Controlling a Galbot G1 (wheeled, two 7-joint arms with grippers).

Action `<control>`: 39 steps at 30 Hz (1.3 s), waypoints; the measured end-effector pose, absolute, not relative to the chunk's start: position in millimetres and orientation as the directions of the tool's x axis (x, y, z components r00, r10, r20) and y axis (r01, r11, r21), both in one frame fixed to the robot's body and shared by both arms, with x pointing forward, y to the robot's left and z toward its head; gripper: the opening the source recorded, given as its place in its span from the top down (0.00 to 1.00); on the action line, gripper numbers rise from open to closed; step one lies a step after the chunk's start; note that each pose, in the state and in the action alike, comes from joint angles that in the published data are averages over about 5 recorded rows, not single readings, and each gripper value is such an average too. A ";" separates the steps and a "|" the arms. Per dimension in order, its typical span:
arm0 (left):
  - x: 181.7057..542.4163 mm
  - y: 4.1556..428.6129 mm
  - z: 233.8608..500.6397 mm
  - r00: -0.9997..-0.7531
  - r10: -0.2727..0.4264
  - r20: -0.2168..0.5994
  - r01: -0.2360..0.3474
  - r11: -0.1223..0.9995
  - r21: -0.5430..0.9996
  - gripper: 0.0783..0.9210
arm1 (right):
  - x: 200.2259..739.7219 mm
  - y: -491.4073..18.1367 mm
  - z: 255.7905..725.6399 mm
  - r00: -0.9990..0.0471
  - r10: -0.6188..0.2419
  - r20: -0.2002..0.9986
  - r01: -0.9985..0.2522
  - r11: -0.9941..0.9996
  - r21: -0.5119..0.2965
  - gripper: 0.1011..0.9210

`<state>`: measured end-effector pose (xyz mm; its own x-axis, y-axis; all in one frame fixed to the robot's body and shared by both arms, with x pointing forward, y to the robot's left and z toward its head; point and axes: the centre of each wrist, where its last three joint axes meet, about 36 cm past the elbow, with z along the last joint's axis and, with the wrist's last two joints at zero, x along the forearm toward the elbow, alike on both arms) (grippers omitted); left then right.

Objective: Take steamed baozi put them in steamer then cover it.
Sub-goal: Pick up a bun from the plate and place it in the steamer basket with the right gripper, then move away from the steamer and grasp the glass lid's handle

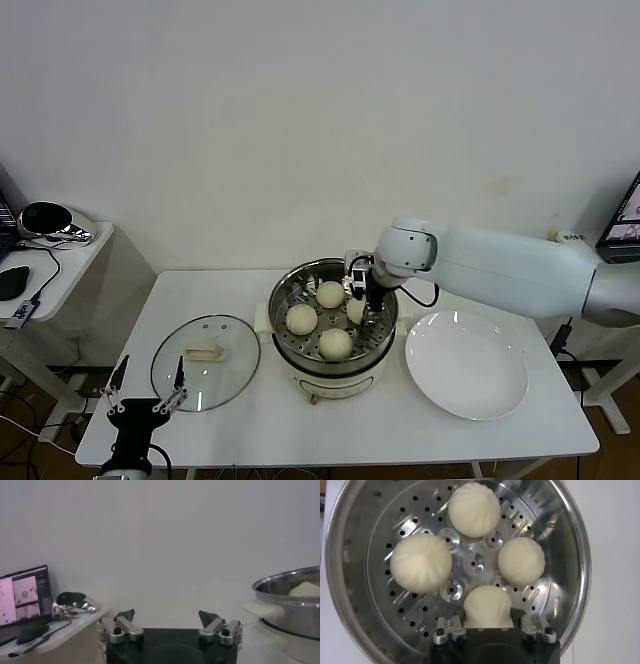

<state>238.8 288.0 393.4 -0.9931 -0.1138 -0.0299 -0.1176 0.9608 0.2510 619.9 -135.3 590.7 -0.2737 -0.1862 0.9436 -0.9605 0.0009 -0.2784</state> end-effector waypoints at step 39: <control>247.3 269.5 369.7 -0.986 -0.170 -0.002 -0.158 0.916 0.369 0.12 | 459.3 -300.3 479.5 -0.819 -0.564 -0.103 -0.499 0.790 -0.356 0.12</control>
<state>247.3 269.5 369.7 -0.9855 -0.1695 -0.0015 -0.1581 0.9160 0.3686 459.3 -300.3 479.5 -0.8194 -0.5639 -0.1031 -0.4989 0.7901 -0.3561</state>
